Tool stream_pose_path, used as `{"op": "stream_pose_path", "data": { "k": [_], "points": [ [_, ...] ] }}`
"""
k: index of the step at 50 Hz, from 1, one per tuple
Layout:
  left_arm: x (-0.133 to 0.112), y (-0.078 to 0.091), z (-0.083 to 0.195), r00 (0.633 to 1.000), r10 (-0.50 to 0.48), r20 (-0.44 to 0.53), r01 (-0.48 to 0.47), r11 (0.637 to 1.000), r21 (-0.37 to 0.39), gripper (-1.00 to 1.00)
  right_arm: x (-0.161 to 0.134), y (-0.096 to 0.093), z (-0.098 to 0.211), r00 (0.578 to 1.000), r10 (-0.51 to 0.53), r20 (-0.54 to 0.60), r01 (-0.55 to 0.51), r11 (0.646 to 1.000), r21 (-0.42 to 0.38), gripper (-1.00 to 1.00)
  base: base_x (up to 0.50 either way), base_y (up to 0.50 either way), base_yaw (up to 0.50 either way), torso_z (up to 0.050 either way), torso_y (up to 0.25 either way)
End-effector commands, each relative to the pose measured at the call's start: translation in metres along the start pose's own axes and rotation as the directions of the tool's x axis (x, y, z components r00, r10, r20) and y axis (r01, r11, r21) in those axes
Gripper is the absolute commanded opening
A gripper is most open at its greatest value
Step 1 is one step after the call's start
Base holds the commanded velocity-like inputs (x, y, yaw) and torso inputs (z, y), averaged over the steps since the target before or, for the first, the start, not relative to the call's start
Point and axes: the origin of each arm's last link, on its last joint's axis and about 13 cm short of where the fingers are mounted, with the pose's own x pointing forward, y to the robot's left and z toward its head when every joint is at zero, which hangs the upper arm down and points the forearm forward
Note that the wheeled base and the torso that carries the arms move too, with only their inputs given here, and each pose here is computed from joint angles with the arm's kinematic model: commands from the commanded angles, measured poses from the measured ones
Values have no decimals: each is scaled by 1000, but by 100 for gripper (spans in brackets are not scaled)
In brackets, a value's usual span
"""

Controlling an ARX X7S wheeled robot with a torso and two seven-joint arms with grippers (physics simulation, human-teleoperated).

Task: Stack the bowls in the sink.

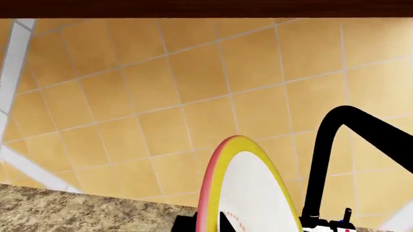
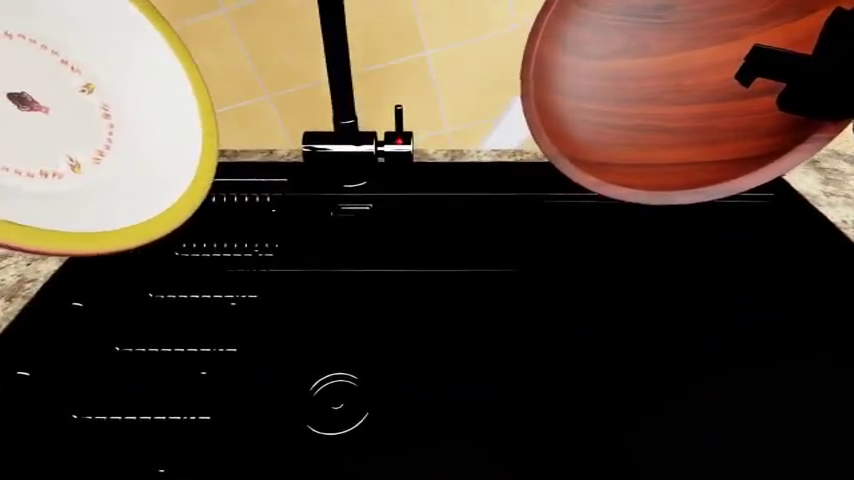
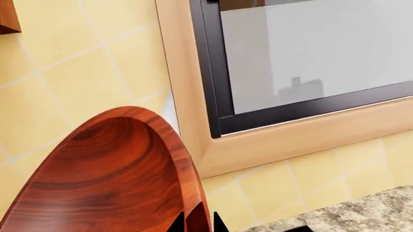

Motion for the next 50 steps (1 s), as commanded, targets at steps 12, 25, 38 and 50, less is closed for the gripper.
{"op": "stream_pose_path", "data": {
  "k": [12, 25, 38, 50],
  "points": [
    [4, -19, -3, 991, -135, -14, 133, 987, -88, -100, -5, -11, 14, 995, -84, 52, 86, 996, -24, -100, 26, 0, 4, 0, 1],
    [12, -30, -12, 980, -196, -38, 191, 977, -99, -100, -4, -14, 9, 991, -122, 54, 124, 992, -24, -100, 27, 0, 3, 1, 2],
    [20, -31, -28, 981, -175, -82, 165, 979, -122, -100, -3, -15, 5, 991, -126, 45, 127, 992, -23, -100, 28, 0, 4, 0, 1],
    [32, -35, -42, 974, -209, -92, 185, 958, -218, -100, -1, -16, 0, 991, -125, 39, 126, 992, -12, -100, 28, 0, 3, 0, 1]
  ]
}}
